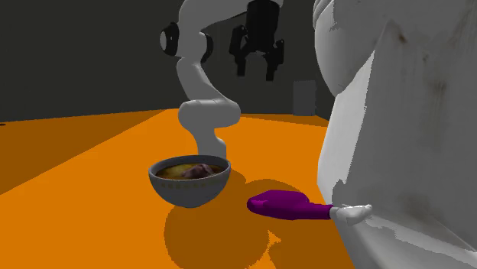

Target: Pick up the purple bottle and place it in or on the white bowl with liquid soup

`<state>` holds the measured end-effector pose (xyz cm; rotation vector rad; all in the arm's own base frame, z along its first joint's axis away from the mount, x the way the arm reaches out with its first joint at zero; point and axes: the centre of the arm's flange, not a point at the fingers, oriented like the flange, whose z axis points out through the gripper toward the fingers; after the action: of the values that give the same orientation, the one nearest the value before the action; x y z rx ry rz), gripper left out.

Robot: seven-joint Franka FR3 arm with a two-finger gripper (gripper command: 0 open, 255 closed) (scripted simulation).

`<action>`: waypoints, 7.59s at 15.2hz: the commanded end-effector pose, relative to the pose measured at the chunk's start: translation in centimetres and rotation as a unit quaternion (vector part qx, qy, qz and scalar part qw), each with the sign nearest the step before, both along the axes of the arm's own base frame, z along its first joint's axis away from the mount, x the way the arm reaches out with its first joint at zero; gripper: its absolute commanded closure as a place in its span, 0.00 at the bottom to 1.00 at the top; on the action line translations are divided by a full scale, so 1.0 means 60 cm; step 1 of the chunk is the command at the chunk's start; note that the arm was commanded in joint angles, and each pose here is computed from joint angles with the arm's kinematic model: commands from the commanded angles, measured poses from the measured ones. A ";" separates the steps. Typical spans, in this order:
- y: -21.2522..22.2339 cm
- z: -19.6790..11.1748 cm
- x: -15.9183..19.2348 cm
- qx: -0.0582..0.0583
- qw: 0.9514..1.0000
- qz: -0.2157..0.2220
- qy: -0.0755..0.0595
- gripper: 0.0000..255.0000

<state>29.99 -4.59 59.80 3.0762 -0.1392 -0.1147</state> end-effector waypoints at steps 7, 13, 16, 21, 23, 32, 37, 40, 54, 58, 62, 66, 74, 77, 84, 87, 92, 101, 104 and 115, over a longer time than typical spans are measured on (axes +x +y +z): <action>-0.048 -0.110 0.049 0.036 0.999 -0.014 -0.032 0.00; -0.090 -0.219 0.105 0.072 0.995 -0.027 -0.064 0.00; -0.108 -0.273 0.134 0.090 0.992 -0.034 -0.080 0.00; -0.135 -0.363 0.187 0.119 0.986 -0.045 -0.106 0.00; -0.145 -0.399 0.210 0.131 0.983 -0.050 -0.117 0.00; -0.134 -0.473 0.228 0.135 0.982 -0.051 -0.120 0.00; -0.134 -0.473 0.228 0.135 0.982 -0.051 -0.120 0.00; -0.134 -0.473 0.228 0.135 0.982 -0.051 -0.120 1.00; -0.134 -0.429 0.228 0.135 0.982 -0.051 -0.120 1.00; -0.134 -0.394 0.228 0.135 0.982 -0.051 -0.120 1.00; -0.134 -0.358 0.228 0.135 0.982 -0.051 -0.120 1.00; -0.134 -0.323 0.228 0.135 0.982 -0.051 -0.120 1.00; -0.134 -0.253 0.228 0.135 0.982 -0.051 -0.120 1.00; -0.134 -0.226 0.228 0.135 0.982 -0.051 -0.120 1.00; -0.153 -0.188 0.188 0.135 0.982 -0.051 -0.120 1.00; -0.181 -0.190 0.128 0.135 0.982 -0.051 -0.120 1.00; -0.228 -0.192 0.029 0.135 0.982 -0.051 -0.120 1.00; -0.312 -0.195 -0.150 0.135 0.982 -0.051 -0.120 1.00; -0.321 -0.213 -0.170 0.135 0.982 -0.051 -0.120 1.00; -0.321 -0.304 -0.170 0.135 0.982 -0.051 -0.120 1.00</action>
<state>19.83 -23.84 41.87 3.3418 -0.3185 0.2544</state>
